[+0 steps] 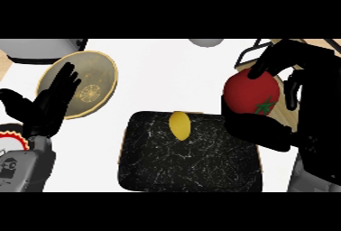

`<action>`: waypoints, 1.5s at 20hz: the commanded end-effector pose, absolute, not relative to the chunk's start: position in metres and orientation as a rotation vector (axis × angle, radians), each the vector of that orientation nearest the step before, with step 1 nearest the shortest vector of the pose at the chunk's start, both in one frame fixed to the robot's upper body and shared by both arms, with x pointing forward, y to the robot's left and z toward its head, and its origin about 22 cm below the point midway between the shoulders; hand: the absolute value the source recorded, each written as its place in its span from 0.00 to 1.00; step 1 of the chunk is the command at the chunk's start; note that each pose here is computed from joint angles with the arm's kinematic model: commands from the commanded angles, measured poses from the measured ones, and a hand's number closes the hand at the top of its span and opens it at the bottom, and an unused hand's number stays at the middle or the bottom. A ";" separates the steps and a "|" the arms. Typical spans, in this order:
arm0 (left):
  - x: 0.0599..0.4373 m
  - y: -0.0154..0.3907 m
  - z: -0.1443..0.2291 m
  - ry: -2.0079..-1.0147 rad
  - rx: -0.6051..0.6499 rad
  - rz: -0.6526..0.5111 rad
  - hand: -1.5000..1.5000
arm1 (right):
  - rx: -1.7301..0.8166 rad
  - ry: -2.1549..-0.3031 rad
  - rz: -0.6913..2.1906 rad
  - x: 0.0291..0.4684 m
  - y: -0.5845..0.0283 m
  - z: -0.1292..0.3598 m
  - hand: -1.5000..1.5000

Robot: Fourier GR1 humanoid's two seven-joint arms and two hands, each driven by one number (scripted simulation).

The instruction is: Pick the tomato from the tray and place it in the tiered shelf

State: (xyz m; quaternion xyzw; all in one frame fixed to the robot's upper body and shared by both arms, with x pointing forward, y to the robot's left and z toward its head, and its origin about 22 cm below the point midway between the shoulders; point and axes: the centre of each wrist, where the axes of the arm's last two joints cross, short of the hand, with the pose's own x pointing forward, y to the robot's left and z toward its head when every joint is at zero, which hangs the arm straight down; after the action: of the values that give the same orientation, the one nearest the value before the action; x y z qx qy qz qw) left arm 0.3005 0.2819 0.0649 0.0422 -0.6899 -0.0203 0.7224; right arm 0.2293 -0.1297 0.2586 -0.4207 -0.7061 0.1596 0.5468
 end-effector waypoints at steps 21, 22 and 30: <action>0.302 0.279 0.066 -1.528 0.083 -0.045 0.50 | -1.057 -1.510 0.160 0.256 -0.340 0.222 1.00; 0.302 0.272 0.060 -1.535 0.090 -0.040 0.50 | -1.055 -1.515 0.164 0.266 -0.348 0.235 1.00; 0.298 0.261 0.072 -1.548 0.071 -0.045 0.50 | -1.047 -1.509 0.166 0.253 -0.370 0.215 1.00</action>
State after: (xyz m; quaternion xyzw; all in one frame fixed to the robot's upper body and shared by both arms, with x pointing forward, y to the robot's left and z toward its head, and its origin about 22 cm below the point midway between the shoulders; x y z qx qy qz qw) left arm 0.2955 0.2725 0.0655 0.0382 -0.6922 -0.0227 0.7204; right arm 0.2600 -0.3578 0.2249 -0.4558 -0.6500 0.0763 0.6033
